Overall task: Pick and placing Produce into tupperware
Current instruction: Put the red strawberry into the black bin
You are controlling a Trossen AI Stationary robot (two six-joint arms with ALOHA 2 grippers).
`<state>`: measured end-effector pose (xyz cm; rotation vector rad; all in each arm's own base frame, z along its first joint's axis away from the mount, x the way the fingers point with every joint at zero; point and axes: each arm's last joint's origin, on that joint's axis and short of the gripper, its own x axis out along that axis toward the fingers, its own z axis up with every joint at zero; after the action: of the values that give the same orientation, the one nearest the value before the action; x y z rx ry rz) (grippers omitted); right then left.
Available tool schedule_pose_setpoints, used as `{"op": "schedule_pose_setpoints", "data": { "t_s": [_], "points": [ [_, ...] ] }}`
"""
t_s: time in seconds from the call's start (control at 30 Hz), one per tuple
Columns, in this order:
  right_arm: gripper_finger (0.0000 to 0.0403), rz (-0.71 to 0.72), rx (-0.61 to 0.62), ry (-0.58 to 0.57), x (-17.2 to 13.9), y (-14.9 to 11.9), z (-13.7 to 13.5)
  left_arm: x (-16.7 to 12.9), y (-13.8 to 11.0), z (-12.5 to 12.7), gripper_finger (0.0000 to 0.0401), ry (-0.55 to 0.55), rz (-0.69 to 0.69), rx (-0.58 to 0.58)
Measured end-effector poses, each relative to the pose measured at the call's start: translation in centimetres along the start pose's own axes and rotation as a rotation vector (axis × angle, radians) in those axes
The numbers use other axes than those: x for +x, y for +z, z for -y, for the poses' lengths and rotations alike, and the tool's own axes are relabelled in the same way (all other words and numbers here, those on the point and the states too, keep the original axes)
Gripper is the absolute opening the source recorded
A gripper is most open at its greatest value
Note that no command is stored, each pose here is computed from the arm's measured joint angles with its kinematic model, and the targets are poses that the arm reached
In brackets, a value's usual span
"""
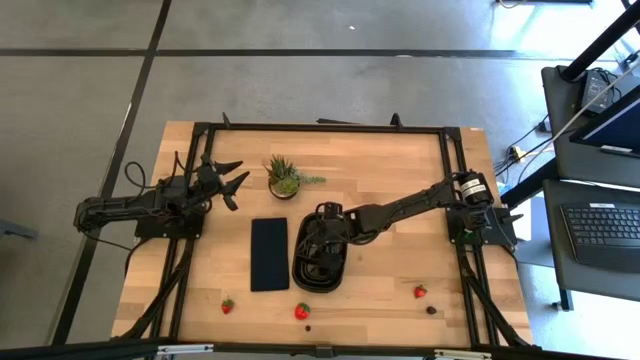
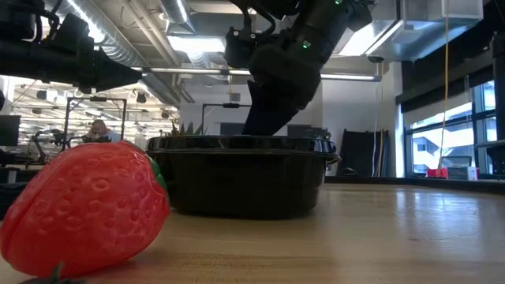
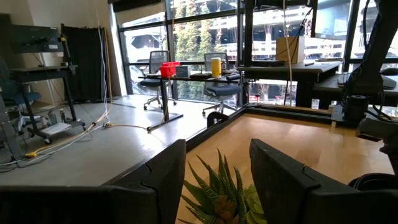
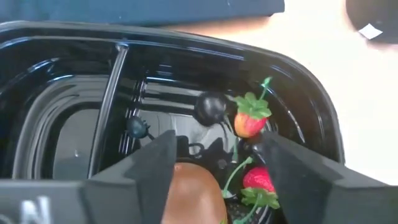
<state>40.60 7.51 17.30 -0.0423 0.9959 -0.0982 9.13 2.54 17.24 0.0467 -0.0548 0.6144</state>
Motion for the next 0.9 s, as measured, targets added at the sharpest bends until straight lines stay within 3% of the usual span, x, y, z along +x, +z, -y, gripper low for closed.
{"op": "schedule_pose_setpoints", "data": {
  "t_s": [0.17,0.33,0.57,0.67,0.77,0.9],
  "points": [
    [0.0282,0.004,0.017,0.009,-0.8,0.2,0.0,0.0,0.0,0.0,0.0171,0.000,0.000,0.000],
    [0.0287,-0.133,0.184,0.090,-4.8,-0.7,-0.3,0.0,0.0,0.0,0.0171,0.001,0.000,0.000],
    [0.0285,-0.445,0.626,-0.053,-10.8,-4.5,-2.4,0.0,0.0,0.0,0.0171,0.001,0.000,0.000],
    [0.0284,-0.538,0.838,-0.180,-12.4,-6.3,-4.1,0.0,0.0,0.0,0.0171,0.000,0.000,0.000],
    [0.0280,-0.560,1.079,-0.313,-13.4,-7.7,-5.9,0.0,0.0,0.0,0.0171,-0.001,0.000,-0.002],
    [0.0279,-0.555,1.311,-0.379,-14.2,-9.1,-8.6,0.0,0.0,0.0,0.0171,-0.003,0.000,-0.008]
  ]
}}
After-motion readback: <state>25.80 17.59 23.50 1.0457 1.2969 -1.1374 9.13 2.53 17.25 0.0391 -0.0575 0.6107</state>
